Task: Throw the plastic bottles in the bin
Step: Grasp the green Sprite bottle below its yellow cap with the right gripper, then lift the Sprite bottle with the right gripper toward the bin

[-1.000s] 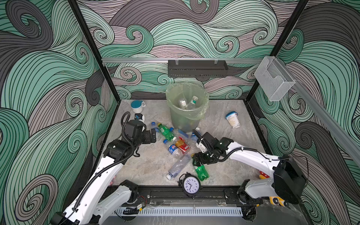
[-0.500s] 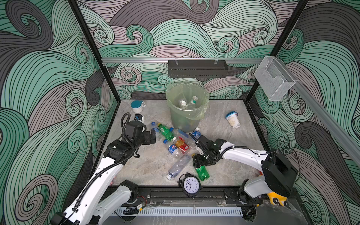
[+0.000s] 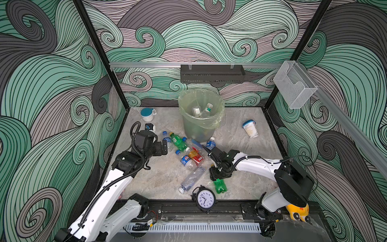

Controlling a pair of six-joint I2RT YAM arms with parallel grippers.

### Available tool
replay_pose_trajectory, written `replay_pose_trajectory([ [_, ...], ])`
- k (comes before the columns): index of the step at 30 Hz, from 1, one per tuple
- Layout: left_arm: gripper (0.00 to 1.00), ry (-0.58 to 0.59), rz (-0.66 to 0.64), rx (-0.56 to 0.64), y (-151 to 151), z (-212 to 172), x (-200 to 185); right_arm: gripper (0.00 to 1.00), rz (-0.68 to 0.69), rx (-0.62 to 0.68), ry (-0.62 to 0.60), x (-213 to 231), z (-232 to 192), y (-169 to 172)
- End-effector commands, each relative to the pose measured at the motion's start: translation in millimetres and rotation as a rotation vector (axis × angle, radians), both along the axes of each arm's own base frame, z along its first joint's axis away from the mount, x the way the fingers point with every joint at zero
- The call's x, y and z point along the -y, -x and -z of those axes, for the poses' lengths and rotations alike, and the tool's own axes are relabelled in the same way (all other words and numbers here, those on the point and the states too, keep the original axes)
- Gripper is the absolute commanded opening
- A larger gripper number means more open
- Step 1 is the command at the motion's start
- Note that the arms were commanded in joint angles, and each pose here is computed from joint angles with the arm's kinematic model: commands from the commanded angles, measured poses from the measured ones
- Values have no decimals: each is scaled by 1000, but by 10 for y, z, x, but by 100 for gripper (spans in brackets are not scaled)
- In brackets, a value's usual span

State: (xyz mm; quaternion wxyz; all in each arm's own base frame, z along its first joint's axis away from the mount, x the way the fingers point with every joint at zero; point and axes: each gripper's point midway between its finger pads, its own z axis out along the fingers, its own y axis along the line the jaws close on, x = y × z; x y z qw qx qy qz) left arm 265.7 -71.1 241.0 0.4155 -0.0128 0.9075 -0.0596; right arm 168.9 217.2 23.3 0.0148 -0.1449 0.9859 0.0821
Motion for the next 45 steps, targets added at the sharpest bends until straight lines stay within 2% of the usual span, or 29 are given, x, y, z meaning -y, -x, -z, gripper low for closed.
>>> replay_pose_trajectory([
  [1, 99, -15, -8, 13, -4, -46, -42, 64, 23, 44, 59, 103, -28, -65],
  [9, 99, -13, -9, 6, 5, -12, -42, 57, 72, 139, 56, 221, -216, -224],
  [17, 99, -13, -10, 4, -2, -12, -40, 53, 166, 232, -4, 422, -510, -491],
  [30, 99, -10, -2, -1, -36, -11, -11, 51, 304, 486, -148, 913, -1376, -947],
  [37, 99, -9, 1, -2, -64, -27, 5, 51, 287, 644, -206, 1017, -1914, -1036],
  [45, 99, -12, 7, -6, -80, -7, 17, 51, 229, 835, -306, 1031, -2509, -926],
])
